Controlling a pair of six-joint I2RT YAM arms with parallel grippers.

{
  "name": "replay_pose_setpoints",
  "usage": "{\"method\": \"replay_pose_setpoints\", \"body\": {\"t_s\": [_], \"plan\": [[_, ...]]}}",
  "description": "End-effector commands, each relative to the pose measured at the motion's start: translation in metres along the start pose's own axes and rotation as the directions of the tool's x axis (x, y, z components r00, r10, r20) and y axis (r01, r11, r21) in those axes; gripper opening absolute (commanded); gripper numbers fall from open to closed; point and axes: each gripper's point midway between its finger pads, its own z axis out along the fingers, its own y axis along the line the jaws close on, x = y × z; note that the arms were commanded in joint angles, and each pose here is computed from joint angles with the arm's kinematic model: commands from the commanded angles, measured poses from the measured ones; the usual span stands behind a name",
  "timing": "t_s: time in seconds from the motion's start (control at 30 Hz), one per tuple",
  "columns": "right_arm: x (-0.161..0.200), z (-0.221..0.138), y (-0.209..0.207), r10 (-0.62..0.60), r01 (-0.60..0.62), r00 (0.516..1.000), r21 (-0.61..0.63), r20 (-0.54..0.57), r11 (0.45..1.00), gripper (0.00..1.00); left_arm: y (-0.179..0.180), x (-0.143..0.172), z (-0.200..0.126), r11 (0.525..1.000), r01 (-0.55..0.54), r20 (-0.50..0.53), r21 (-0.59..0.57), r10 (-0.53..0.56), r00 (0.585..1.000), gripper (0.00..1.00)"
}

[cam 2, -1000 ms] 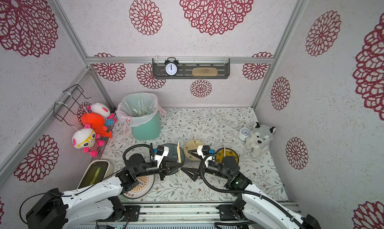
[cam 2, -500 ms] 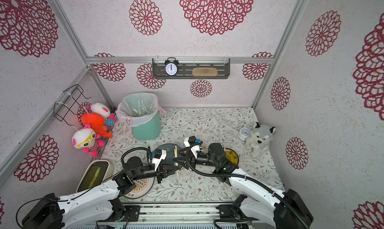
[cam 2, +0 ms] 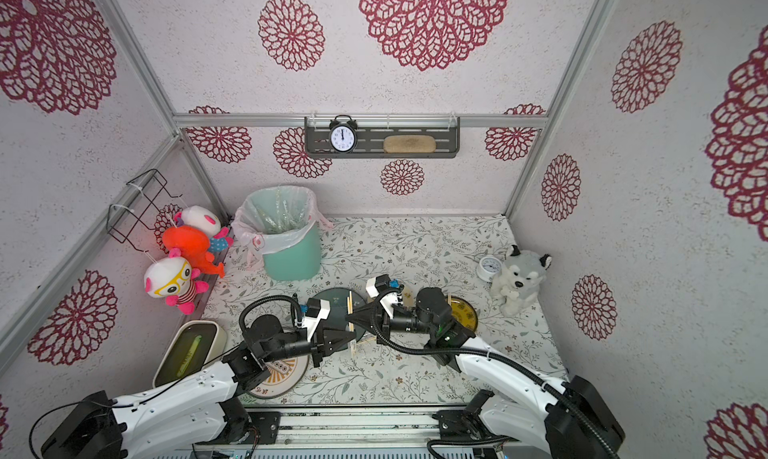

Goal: Remove the packaging of disposable chopsticks
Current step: Remove the packet bag from the disposable chopsticks.

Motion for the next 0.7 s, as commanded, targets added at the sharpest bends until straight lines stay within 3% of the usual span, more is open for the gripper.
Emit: {"method": "replay_pose_setpoints", "body": {"t_s": [0.0,0.07,0.33,0.47,0.67], "plan": [[-0.032,-0.005,0.008,-0.082,0.081,0.992,0.006,0.092,0.997,0.0,0.005,0.009,0.0,1.0,0.01,-0.033,-0.019,-0.011,0.999,0.02],[-0.039,-0.006,0.007,-0.097,0.095,0.99,0.023,0.101,0.995,0.0,0.01,0.015,0.001,0.999,0.019,-0.041,-0.036,-0.021,0.999,0.1],[-0.058,-0.006,0.011,-0.126,0.124,0.984,0.028,0.126,0.992,0.0,0.022,0.044,0.007,0.995,0.069,-0.121,-0.066,-0.077,0.99,0.12],[-0.066,-0.007,0.011,-0.141,0.137,0.982,0.044,0.128,0.99,0.0,0.017,0.05,0.013,0.996,0.091,-0.13,-0.025,-0.093,0.987,0.27],[-0.067,-0.009,0.009,-0.144,0.137,0.981,0.062,0.127,0.989,0.0,0.02,0.051,0.012,0.996,0.081,-0.115,-0.048,-0.086,0.99,0.12]]}}
